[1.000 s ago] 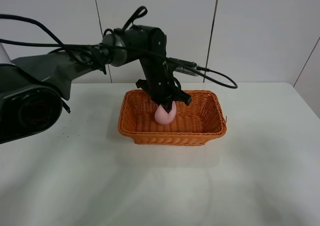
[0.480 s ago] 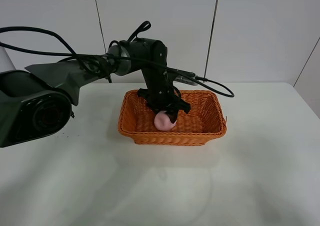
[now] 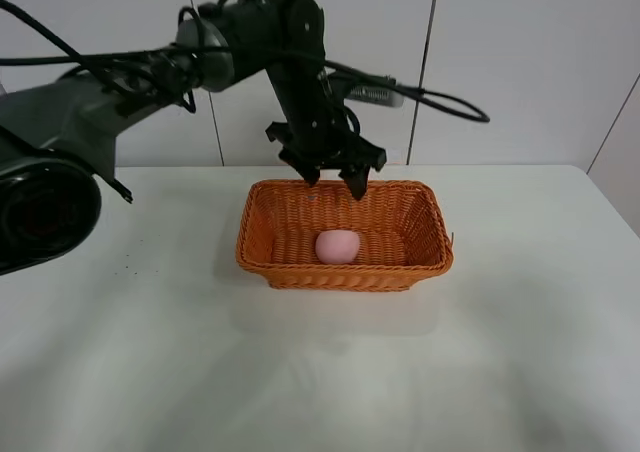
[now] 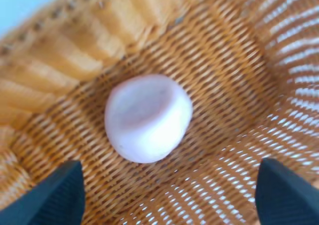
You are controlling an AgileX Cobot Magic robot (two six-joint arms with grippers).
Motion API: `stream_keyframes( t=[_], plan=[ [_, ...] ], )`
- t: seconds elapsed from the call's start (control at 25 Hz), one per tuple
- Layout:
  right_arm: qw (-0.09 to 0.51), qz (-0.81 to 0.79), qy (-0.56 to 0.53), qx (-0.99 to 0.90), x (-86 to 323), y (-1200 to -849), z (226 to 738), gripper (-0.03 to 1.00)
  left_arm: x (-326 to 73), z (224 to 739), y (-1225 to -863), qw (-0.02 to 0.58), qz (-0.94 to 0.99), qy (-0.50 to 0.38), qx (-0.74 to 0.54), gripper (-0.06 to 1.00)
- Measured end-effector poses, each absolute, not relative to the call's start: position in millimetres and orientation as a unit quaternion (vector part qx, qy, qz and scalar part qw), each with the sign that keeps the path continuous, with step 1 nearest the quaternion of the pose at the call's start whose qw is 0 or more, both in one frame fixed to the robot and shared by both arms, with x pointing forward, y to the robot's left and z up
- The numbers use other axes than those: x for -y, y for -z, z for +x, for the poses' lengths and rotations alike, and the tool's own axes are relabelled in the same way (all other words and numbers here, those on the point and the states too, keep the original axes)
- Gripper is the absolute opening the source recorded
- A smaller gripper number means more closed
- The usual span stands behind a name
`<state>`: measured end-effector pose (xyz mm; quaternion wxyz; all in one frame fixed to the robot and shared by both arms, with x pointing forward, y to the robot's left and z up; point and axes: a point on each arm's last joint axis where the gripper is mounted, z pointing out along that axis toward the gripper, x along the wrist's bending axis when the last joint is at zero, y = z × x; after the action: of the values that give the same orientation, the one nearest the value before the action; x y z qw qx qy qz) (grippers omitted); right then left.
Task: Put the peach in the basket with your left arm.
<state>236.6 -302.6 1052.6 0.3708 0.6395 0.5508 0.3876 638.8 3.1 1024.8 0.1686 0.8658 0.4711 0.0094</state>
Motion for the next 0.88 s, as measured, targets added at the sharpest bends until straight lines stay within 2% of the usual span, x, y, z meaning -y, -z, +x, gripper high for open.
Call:
stream_keyframes(
  t=[0.16,0.36,0.6,0.88],
  plan=[
    [0.371,0.639,-0.388,-0.551,302.6,-1052.6,236.6,0.69,-16.4,639.7,-1050.6,0.182,0.861,-0.037,-0.473,0.81],
    [0.371,0.639,-0.388,-0.551,302.6,-1052.6,236.6,0.69,-57.4,663.9,-1041.8,0.163,0.844,-0.044,-0.508,0.81],
    [0.371,0.639,-0.388,-0.551,302.6,-1052.6,236.6,0.69,-142.7,697.3,-1019.1,0.124,0.810,-0.041,-0.572,0.81],
    [0.371,0.639,-0.388,-0.551,302.6,-1052.6,236.6,0.69,-244.9,718.3,-1009.9,0.106,0.746,-0.046,-0.656,0.81]
  ],
)
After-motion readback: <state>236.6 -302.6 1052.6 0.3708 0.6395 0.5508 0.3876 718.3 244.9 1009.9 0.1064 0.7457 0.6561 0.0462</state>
